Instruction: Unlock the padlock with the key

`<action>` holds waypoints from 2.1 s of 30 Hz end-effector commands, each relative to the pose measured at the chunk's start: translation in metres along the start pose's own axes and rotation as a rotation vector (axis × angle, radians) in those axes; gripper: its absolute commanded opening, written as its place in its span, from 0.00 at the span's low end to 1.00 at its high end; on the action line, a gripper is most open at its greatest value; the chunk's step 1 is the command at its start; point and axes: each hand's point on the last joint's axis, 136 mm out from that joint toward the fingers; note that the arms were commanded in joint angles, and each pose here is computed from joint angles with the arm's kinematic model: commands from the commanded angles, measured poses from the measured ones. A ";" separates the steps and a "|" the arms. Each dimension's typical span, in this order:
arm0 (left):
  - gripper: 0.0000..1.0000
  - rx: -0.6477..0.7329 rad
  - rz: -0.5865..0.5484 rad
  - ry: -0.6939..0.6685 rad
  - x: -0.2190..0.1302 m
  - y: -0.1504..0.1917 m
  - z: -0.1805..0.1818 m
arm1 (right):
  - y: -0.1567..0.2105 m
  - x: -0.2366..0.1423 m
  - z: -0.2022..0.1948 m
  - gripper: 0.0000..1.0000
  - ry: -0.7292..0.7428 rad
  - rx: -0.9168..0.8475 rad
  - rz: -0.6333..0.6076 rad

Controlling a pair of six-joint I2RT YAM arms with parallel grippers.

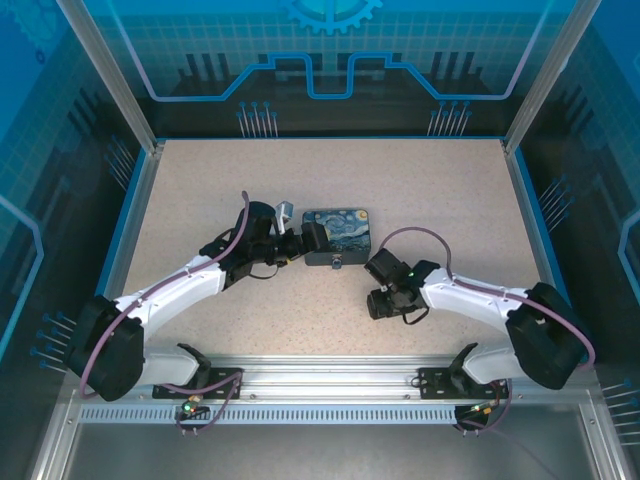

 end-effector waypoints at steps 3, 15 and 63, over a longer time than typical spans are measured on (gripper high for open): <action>0.99 -0.003 -0.013 0.010 0.001 -0.003 -0.005 | -0.003 0.003 0.003 0.51 0.021 -0.037 0.031; 0.99 0.000 -0.013 0.006 -0.001 -0.003 -0.005 | -0.002 0.013 0.000 0.45 0.061 -0.053 0.063; 0.99 -0.004 -0.011 0.011 0.001 -0.003 -0.006 | 0.005 0.007 0.012 0.00 -0.017 -0.075 0.074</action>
Point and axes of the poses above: each hand's point on the last joint's axis, 136 mm out from that joint toward the fingers, its own x axis out along the fingers, its own z axis along the line the jaws close on, y = z × x, and after that the axes turned 15 degrees about x, right-handed
